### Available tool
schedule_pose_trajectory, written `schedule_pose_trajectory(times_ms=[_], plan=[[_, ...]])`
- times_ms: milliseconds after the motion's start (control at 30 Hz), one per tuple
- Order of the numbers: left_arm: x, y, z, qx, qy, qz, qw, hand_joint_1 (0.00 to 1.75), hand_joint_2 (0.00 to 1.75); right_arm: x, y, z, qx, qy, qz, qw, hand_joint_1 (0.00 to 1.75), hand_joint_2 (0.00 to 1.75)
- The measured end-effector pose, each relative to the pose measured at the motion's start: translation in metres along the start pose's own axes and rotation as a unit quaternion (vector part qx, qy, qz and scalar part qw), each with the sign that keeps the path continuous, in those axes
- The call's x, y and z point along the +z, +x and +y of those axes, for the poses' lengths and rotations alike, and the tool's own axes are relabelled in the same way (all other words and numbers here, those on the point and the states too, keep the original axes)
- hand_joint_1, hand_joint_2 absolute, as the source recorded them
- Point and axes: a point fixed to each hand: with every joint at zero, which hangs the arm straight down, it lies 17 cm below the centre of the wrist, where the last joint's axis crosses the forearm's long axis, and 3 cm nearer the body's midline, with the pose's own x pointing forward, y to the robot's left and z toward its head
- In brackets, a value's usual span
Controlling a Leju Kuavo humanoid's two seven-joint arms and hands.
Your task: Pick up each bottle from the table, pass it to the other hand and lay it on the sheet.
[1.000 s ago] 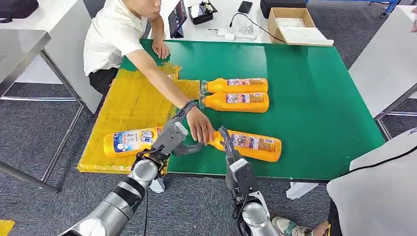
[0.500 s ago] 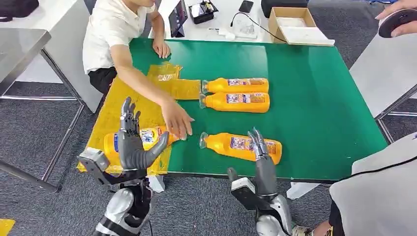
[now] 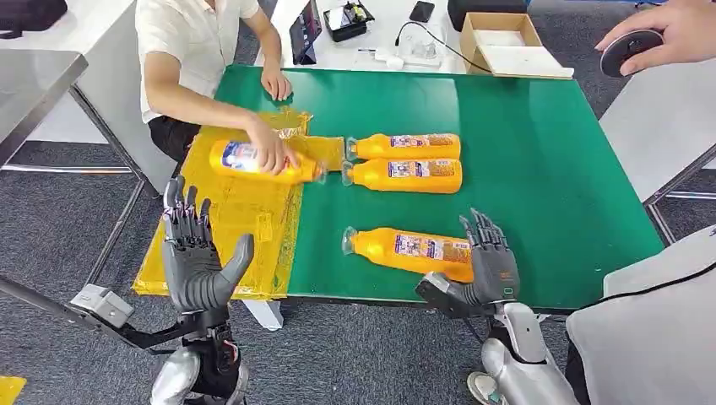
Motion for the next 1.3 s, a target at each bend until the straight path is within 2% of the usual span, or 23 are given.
schedule_pose_trajectory(times_ms=[300, 700, 967, 1000, 1033, 1067, 1300], plan=[[0.000, 0.002, -0.004, -0.008, -0.007, -0.007, 1.000, 0.00, 1.75, -0.025, -0.032, 0.015, 0.010, 0.052, 0.035, 0.998, 0.00, 1.75], [-0.001, 0.002, -0.010, -0.014, -0.015, -0.010, 1.000, 0.00, 1.75, -0.025, -0.021, 0.049, -0.025, 0.115, 0.040, 0.992, 0.00, 1.75], [-0.001, -0.002, -0.018, -0.010, -0.026, -0.005, 1.000, 0.00, 1.75, -0.031, -0.030, 0.058, -0.010, 0.160, 0.055, 0.986, 0.00, 1.75], [-0.002, -0.002, -0.020, -0.008, -0.029, -0.005, 1.000, 0.00, 1.75, -0.032, -0.031, 0.059, -0.007, 0.167, 0.055, 0.984, 0.17, 1.75], [-0.002, -0.003, -0.021, -0.007, -0.031, -0.005, 0.999, 0.00, 1.75, -0.034, -0.033, 0.059, -0.003, 0.173, 0.055, 0.983, 1.34, 1.75], [-0.003, -0.003, -0.022, -0.006, -0.032, -0.005, 0.999, 0.00, 1.75, -0.035, -0.033, 0.060, 0.000, 0.181, 0.055, 0.982, 1.71, 1.75], [-0.004, -0.010, -0.033, 0.031, -0.051, 0.017, 0.998, 0.00, 1.75, -0.037, -0.044, 0.066, 0.012, 0.235, 0.064, 0.970, 1.75, 1.75]])
